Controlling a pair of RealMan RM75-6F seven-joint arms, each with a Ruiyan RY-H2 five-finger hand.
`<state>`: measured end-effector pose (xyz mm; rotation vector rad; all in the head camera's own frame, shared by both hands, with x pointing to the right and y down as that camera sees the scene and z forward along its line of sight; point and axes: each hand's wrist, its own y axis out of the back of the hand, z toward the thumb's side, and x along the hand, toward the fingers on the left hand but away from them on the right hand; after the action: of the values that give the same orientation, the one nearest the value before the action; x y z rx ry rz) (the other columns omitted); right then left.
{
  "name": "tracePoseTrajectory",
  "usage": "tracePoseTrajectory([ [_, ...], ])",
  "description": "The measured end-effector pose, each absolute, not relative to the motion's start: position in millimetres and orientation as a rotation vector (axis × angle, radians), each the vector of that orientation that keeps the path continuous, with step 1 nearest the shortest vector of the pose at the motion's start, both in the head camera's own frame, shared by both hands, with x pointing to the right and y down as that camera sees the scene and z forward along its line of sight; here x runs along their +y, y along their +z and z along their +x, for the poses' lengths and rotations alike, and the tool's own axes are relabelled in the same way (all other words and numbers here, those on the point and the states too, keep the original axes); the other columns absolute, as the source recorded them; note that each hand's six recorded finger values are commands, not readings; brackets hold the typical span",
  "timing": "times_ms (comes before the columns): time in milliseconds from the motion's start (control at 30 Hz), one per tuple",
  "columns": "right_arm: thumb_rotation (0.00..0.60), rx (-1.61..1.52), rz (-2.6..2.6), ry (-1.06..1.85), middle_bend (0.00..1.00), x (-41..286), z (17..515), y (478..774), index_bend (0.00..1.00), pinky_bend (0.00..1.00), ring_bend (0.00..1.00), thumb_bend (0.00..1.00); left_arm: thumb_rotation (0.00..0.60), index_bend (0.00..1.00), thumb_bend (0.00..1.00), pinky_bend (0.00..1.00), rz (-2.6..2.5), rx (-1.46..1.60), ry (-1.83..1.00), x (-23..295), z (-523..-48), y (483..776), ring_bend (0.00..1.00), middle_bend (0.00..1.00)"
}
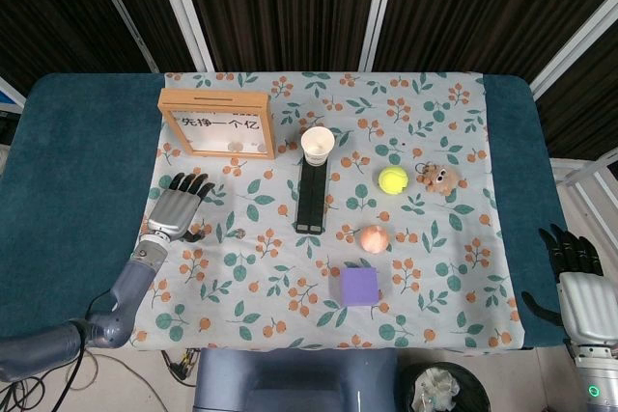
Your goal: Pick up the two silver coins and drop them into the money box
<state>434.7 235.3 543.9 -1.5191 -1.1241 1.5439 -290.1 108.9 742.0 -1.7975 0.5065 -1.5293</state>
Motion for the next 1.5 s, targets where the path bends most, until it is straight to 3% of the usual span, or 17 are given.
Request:
tracePoseTrajectory([
  [1500, 0.600, -1.119, -1.514, 1.556, 0.00, 235.7, 435.8, 544.1, 0.00, 0.00, 0.00, 0.26, 0.600, 0.17, 0.09, 0.00, -1.783, 0.448, -1.534, 117.0, -290.1, 747.7, 0.00, 0.00],
])
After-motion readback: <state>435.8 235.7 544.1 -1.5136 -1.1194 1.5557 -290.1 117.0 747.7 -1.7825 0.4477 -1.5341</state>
